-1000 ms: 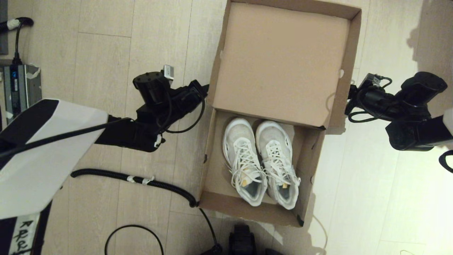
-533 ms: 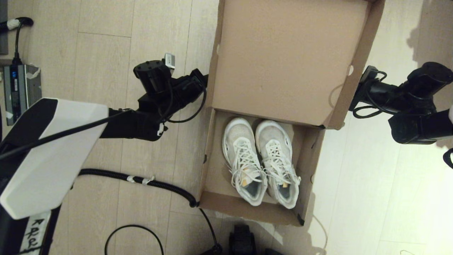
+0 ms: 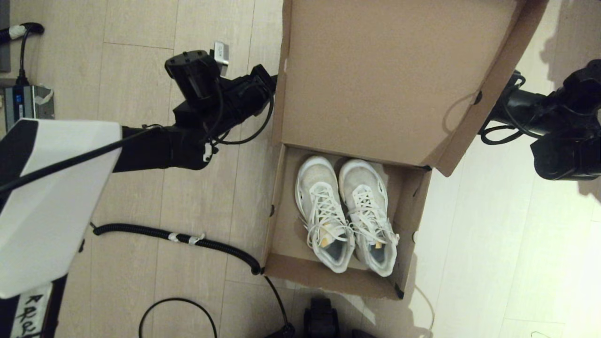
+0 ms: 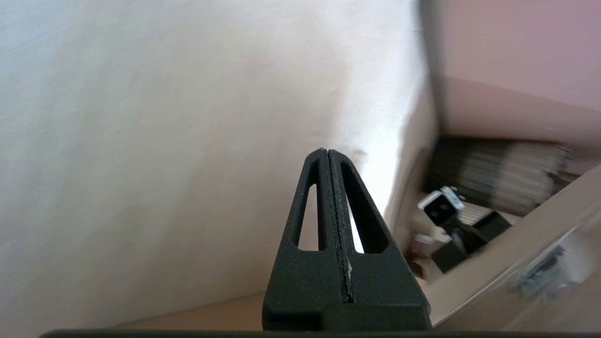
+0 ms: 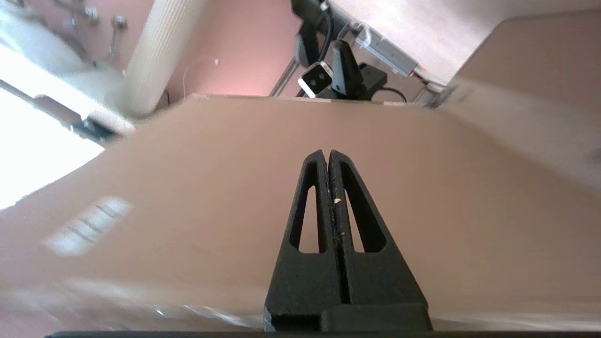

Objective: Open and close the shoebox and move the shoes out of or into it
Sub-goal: Close the shoe box

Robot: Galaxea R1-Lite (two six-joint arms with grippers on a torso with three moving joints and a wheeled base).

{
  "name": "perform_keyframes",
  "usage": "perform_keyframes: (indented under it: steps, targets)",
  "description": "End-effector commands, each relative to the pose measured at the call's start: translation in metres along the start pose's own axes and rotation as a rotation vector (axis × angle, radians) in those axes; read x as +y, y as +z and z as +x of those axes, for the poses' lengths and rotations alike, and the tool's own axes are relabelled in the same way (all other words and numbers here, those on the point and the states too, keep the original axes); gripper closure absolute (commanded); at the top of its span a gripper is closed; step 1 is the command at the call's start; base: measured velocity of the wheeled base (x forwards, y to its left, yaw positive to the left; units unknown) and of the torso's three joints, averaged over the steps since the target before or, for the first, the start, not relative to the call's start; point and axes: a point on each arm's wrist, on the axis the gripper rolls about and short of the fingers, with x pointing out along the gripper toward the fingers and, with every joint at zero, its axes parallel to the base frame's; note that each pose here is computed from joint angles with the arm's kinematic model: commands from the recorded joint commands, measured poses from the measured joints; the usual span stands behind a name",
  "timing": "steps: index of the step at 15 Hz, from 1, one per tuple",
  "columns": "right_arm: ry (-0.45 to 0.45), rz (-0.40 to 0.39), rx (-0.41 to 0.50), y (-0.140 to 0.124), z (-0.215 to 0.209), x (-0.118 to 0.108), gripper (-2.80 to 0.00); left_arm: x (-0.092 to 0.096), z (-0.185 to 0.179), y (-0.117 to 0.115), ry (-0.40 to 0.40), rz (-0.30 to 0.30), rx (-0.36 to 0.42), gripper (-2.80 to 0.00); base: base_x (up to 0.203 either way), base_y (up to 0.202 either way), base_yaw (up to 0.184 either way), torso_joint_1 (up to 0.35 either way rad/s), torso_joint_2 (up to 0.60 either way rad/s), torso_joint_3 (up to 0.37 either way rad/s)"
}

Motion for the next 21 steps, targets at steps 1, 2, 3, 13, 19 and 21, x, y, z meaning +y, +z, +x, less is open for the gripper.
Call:
perform_keyframes:
  steps: [1, 2, 3, 13, 19, 21]
  targets:
    - [0.012, -0.041, 0.017, -0.017, -0.001, 0.027, 0.00, -0.027, -0.003, 0.017, -0.057, 0.011, -0.025, 0.00, 0.000, 0.000, 0.000, 0.000, 0.00, 0.000]
    - [0.012, -0.055, 0.023, -0.025, -0.002, 0.036, 0.00, -0.036, -0.005, 0.022, -0.072, 0.015, -0.031, 0.00, 0.000, 0.000, 0.000, 0.000, 0.00, 0.000]
    - [0.010, -0.068, 0.034, -0.034, -0.004, 0.045, 0.00, -0.046, -0.006, 0.026, -0.087, 0.015, -0.035, 0.00, 0.000, 0.000, 0.000, 0.000, 0.00, 0.000]
    - [-0.036, -0.021, 0.078, -0.151, -0.035, 0.073, 0.00, -0.146, -0.072, 0.047, -0.194, -0.235, 0.016, 0.00, 0.000, 0.000, 0.000, 0.000, 0.00, 0.000]
    - [-0.055, 0.020, 0.080, -0.225, -0.063, 0.051, 0.00, -0.166, -0.125, 0.010, -0.219, -0.293, 0.109, 0.00, 0.000, 0.000, 0.000, 0.000, 0.00, 0.000]
    - [-0.057, 0.027, 0.075, -0.252, -0.074, 0.043, 0.00, -0.177, -0.147, 0.001, -0.249, -0.312, 0.132, 0.00, 0.000, 0.000, 0.000, 0.000, 0.00, 0.000]
